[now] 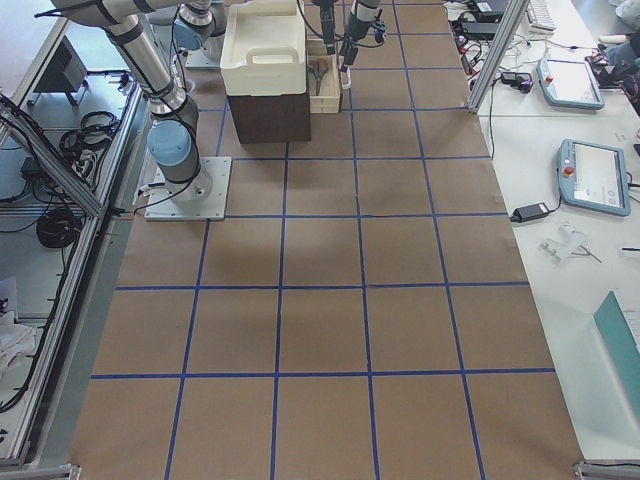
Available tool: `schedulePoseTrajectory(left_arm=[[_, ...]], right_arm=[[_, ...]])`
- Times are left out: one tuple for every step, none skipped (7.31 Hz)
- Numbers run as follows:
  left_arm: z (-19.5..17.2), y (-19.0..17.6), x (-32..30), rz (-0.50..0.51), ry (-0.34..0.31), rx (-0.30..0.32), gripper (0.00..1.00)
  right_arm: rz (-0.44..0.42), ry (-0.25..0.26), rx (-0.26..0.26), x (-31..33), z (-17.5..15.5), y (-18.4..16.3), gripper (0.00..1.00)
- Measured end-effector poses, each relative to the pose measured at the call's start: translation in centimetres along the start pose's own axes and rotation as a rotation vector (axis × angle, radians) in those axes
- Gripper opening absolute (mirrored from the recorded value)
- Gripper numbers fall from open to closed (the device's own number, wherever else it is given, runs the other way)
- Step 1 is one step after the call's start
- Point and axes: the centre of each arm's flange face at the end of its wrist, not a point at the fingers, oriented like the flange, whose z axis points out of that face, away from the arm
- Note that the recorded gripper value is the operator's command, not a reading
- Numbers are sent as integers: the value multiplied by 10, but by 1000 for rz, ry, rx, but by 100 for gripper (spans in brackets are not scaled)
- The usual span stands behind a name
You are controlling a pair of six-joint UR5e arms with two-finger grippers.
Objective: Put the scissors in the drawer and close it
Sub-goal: 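Lower the left gripper to the drawer front beside the handle, then push the drawer closed with the left gripper, away from the robot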
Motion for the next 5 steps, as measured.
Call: schedulePoseTrajectory(left_arm=[[3, 2, -1, 0, -7, -16, 100], [5, 6, -1, -1, -14, -40, 100], [6, 13, 0, 0, -24, -74, 100], [6, 23, 2, 10, -34, -105, 100], [5, 30, 2, 23, -41, -128, 100]], right_arm=[[0, 0, 0, 0, 0, 0, 100], [0, 0, 0, 0, 0, 0, 100], [0, 0, 0, 0, 0, 0, 100], [0, -1, -1, 0, 1, 0, 100], [0, -1, -2, 0, 1, 0, 100]])
